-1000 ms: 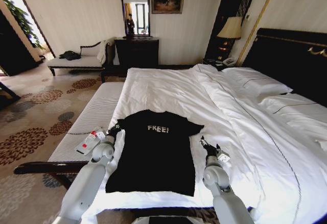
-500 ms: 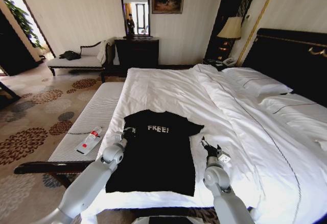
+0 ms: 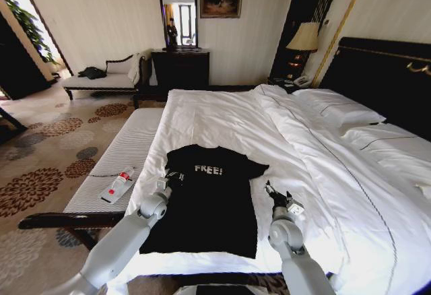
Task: Fold the clothes on the bed.
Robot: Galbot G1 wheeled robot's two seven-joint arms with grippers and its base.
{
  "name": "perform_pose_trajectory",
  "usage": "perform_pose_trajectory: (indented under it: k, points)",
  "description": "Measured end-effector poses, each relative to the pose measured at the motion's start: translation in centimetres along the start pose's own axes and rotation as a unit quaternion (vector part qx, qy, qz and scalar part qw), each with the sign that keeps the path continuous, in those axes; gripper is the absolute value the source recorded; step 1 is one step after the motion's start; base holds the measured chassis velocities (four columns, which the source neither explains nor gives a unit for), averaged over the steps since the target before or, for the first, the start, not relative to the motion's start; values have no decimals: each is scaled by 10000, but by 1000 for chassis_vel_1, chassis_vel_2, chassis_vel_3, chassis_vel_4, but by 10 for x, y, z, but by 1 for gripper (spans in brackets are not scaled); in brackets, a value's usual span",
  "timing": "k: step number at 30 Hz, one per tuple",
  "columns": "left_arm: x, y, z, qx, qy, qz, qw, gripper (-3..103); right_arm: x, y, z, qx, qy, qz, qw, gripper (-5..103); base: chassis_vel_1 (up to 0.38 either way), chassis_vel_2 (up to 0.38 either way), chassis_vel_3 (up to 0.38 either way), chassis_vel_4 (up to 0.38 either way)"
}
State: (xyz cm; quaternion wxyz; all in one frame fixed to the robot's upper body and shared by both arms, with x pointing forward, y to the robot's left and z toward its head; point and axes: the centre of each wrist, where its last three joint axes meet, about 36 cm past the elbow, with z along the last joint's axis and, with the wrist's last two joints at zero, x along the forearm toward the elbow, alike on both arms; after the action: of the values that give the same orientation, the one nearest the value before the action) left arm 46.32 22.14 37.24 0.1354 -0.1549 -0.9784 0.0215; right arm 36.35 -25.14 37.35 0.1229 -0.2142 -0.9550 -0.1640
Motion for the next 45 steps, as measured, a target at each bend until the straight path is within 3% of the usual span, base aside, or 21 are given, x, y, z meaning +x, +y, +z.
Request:
perform_pose_trajectory:
  k: [1, 2, 4, 6, 7, 8, 9, 10, 12, 13, 15, 18, 20, 25, 34, 37, 40, 42, 45]
  points:
    - [6, -3, -6, 206, -26, 63, 9998, 28, 0, 0, 0, -1, 0, 1, 10000, 100, 0, 0, 0, 0]
    - [6, -3, -6, 206, -26, 63, 9998, 28, 0, 0, 0, -1, 0, 1, 10000, 100, 0, 0, 0, 0]
    - [22, -14, -27, 916, -88, 204, 9956, 40, 0, 0, 0, -3, -2, 1, 10000, 100, 0, 0, 0, 0]
    - [27, -14, -40, 1329, -199, 163, 9908, 51, 0, 0, 0, -6, -3, 1, 10000, 100, 0, 0, 0, 0]
    - [26, -8, -46, 1581, -262, 46, 9871, 51, 0, 1, 0, -7, -2, -2, 10000, 100, 0, 0, 0, 0]
    - [26, -8, -46, 1581, -262, 46, 9871, 51, 0, 1, 0, -7, -2, -2, 10000, 100, 0, 0, 0, 0]
    - [18, 11, -51, 2008, -302, -279, 9788, 61, 0, 2, 1, -8, 5, -15, 10000, 100, 0, 0, 0, 0]
    - [13, 24, -51, 2187, -311, -466, 9742, 61, 0, 2, 2, -8, 10, -20, 10000, 100, 0, 0, 0, 0]
    - [5, 44, -48, 2388, -306, -728, 9679, 73, 1, 3, 2, -13, 15, -40, 10000, 100, 0, 0, 0, 0]
    - [5, 44, -48, 2388, -306, -728, 9679, 73, 1, 3, 2, -13, 15, -40, 10000, 100, 0, 0, 0, 0]
    - [0, 63, -39, 2512, -242, -901, 9634, 84, 3, 4, 1, -14, 4, -55, 10000, 100, 0, 0, 0, 0]
    - [-2, 70, -33, 2654, -189, -942, 9593, 89, 3, 3, 0, -4, -3, -48, 10000, 100, 0, 0, 0, 0]
    - [-7, 75, -22, 2823, -101, -952, 9545, 98, 3, 0, -1, 5, -27, -31, 10000, 100, 0, 0, 0, 0]
    - [-22, 73, -8, 2895, 29, -957, 9524, 100, 3, -1, -2, 8, -36, -20, 10000, 100, 0, 0, 0, 0]
    - [-41, 62, -4, 2806, 40, -916, 9554, 101, 3, -3, 0, 18, -22, -3, 10000, 100, 0, 0, 0, 0]
    - [-44, 61, -4, 2797, 27, -927, 9556, 91, 2, -4, 0, 16, -24, 1, 10000, 100, 0, 0, 0, 0]
    - [-45, 62, -6, 2773, -13, -931, 9563, 75, 2, -4, 1, 16, -20, 4, 10000, 100, 0, 0, 0, 0]
    - [-46, 62, -6, 2763, -18, -937, 9565, 75, 2, -4, 2, 17, -14, 5, 10000, 100, 0, 0, 0, 0]
    - [-49, 64, -7, 2746, -46, -961, 9567, 58, 2, -4, 4, 18, 1, 0, 10000, 100, 0, 0, 0, 0]
